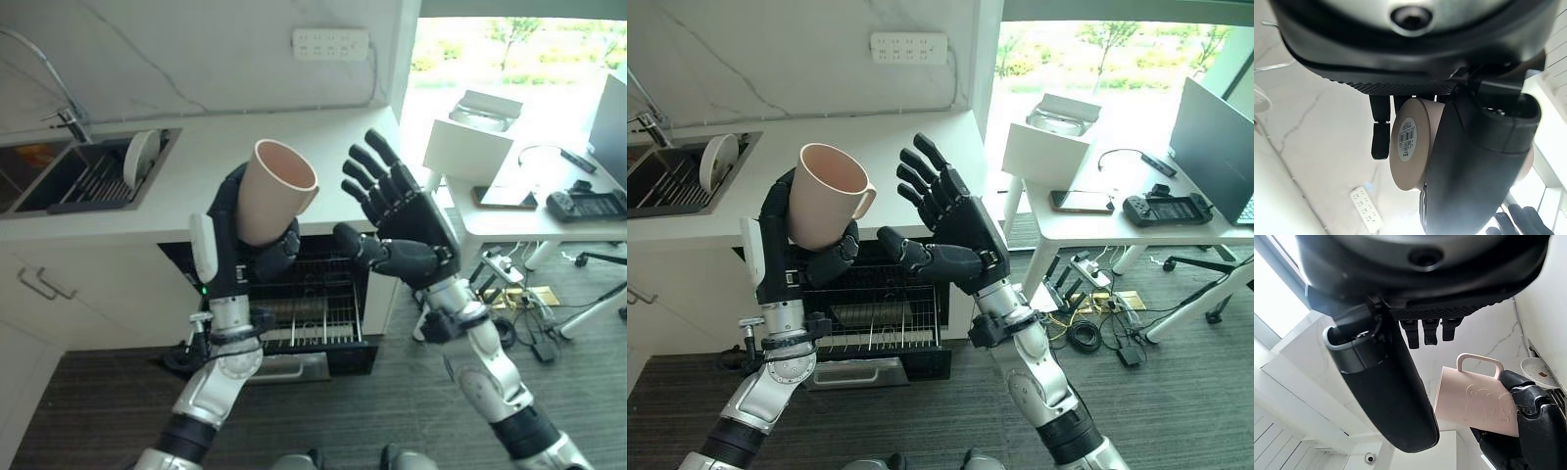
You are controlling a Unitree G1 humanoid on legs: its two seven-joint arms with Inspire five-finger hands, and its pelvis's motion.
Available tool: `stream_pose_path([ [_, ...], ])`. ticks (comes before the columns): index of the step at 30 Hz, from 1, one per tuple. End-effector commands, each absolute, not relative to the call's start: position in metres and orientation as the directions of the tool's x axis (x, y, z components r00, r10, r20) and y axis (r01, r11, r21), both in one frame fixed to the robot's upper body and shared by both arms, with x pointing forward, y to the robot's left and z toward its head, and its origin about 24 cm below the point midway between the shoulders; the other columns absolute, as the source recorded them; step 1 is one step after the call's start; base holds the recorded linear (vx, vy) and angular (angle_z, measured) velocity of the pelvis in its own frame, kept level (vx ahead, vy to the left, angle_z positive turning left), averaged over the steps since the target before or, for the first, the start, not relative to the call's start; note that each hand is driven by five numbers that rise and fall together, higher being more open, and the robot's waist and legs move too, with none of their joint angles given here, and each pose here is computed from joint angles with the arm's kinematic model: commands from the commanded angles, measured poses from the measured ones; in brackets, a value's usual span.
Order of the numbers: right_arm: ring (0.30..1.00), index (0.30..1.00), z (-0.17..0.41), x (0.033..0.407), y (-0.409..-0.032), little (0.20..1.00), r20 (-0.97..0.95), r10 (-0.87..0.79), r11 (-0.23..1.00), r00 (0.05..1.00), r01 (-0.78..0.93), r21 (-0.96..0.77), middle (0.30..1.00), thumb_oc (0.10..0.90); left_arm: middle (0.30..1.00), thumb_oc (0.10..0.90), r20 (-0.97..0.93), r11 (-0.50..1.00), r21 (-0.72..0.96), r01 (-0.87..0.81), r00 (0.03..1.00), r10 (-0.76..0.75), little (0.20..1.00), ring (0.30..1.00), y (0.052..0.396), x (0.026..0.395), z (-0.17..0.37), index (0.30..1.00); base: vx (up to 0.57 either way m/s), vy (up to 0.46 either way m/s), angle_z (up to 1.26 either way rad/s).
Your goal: Place the dishes in the dishwasher.
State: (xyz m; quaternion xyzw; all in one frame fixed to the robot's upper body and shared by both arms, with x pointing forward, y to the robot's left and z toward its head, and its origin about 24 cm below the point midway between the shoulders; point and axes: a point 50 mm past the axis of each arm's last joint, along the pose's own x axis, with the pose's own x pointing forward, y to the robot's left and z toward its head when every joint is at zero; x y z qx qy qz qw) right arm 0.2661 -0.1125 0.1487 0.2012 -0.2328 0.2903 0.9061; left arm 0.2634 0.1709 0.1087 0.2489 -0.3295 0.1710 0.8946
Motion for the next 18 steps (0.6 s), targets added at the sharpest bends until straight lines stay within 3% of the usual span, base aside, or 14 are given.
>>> stream_pose_path([
  [1, 0.900, 0.900, 0.194, 0.264, -0.100, 0.900, 0.714, 0.380, 0.687, 0.589, -0.696, 0.209, 0.900, 0.800, 0.300, 0.400, 0.827, 0.814, 0.272, -0.513, 0.557, 0.075, 0.300, 0.300, 0.167, 0.268, 0.150, 0.300, 0.01, -0.005, 0.11],
  [18, 0.900, 0.900, 0.221, 0.275, -0.086, 0.900, 0.714, 0.436, 0.735, 0.548, -0.675, 0.069, 0.900, 0.800, 0.300, 0.400, 0.817, 0.824, 0.327, -0.462, 0.576, -0.001, 0.300, 0.300, 0.164, 0.268, 0.147, 0.300, 0.01, -0.001, 0.06],
])
